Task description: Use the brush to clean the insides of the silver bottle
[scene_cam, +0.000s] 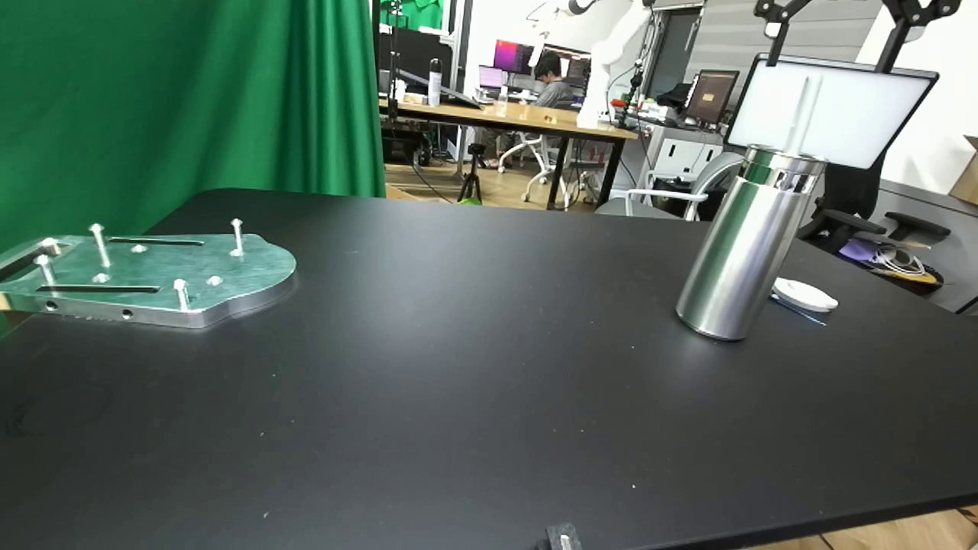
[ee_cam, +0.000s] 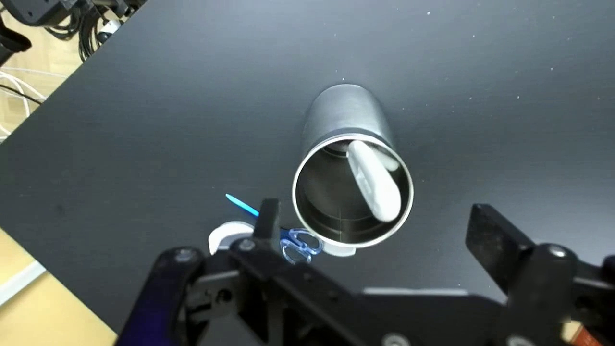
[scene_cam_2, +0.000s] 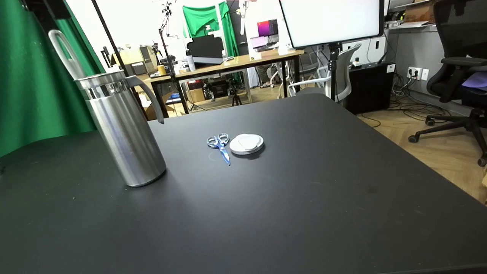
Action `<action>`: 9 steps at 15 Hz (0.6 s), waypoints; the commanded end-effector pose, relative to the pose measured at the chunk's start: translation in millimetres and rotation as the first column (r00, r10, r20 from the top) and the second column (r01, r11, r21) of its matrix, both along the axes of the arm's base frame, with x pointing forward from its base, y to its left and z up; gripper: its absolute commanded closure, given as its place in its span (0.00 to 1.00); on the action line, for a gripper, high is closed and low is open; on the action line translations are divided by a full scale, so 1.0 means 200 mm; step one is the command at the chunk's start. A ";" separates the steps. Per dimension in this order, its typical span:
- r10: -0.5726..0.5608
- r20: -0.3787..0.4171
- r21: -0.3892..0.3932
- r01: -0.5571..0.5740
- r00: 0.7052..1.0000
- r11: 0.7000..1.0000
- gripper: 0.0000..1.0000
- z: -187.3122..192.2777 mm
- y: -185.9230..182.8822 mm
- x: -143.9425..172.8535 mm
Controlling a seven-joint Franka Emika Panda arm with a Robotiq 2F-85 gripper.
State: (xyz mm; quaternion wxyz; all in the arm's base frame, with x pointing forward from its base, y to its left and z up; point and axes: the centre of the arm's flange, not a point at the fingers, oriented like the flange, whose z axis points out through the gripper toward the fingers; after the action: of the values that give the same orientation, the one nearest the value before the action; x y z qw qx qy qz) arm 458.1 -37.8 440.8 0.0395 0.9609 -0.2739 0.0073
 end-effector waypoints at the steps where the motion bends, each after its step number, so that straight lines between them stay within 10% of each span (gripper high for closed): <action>1: -0.073 -0.024 0.021 0.073 0.997 0.997 0.00 -0.08 0.04 0.00; 9: -0.077 -0.034 -0.002 0.077 0.996 0.997 0.61 -0.11 0.04 -0.04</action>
State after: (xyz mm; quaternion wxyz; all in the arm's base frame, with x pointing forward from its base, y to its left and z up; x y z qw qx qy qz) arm 455.1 -32.3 415.8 0.0399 0.9545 -0.2949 -0.0187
